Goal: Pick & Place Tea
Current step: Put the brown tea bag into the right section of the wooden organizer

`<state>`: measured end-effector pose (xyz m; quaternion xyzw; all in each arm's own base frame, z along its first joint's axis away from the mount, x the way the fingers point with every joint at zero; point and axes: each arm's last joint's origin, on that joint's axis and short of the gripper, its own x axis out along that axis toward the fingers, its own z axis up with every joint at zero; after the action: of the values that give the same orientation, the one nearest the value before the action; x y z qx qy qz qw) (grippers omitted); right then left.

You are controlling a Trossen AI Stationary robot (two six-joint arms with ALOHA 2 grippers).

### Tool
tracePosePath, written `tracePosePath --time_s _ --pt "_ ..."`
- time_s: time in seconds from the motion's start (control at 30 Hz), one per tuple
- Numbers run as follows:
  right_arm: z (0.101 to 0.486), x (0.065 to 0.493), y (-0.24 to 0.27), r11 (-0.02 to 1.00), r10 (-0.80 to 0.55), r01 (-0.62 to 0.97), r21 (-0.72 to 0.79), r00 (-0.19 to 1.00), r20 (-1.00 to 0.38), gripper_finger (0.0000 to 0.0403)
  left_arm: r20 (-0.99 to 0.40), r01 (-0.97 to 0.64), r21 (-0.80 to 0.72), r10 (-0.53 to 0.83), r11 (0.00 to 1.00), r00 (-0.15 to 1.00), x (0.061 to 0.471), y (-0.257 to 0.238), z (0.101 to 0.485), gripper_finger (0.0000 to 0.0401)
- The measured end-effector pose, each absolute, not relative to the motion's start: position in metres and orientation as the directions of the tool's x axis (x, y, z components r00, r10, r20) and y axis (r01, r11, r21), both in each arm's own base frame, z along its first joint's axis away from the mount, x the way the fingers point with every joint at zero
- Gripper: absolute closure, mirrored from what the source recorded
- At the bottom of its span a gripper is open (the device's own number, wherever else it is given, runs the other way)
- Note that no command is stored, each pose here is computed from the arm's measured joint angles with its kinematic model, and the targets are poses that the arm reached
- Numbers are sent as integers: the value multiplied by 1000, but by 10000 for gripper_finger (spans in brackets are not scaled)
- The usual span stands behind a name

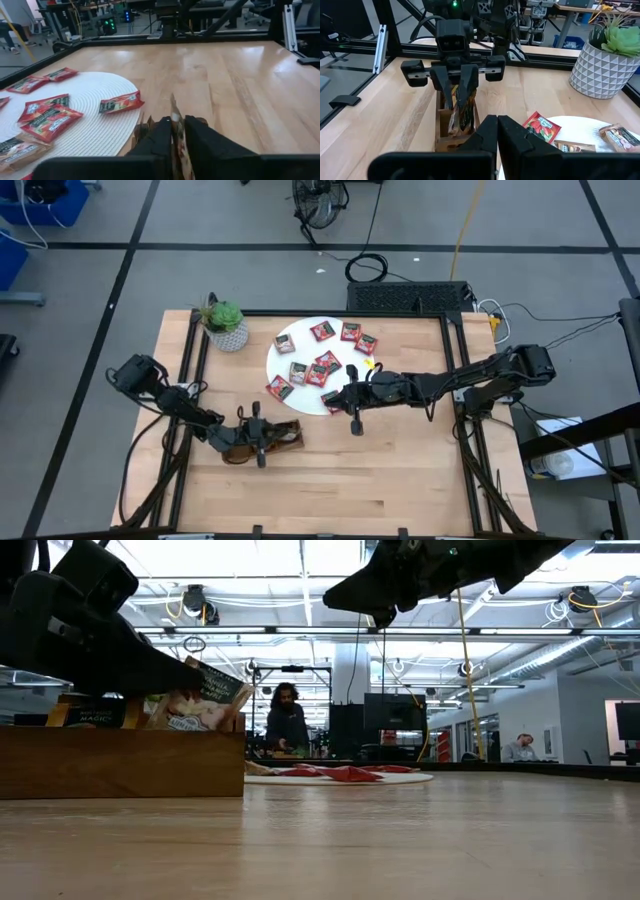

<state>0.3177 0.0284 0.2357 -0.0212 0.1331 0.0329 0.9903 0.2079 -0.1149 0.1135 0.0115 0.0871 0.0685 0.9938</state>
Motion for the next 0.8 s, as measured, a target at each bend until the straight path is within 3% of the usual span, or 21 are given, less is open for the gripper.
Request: tracePosePath --time_s 0.27,0.5,0.6,0.73,0.8 --pt "235 317 29 997 63 -75 -33 959 -275 403 -129 -124 53 130 991 983 208 -117 119 268" --pt "234 317 29 997 63 -76 -34 956 -286 403 -39 -96 60 99 994 994 204 -127 138 249" --pt "232 317 29 996 64 -78 -35 952 -298 403 -140 -47 63 55 997 989 210 -126 142 273" --pt "232 317 29 996 63 -81 -44 950 -304 403 -481 27 43 -3 999 877 233 -125 149 370" --pt "232 317 29 996 63 -81 -46 951 -304 403 -601 47 14 -29 999 799 245 -124 163 389"
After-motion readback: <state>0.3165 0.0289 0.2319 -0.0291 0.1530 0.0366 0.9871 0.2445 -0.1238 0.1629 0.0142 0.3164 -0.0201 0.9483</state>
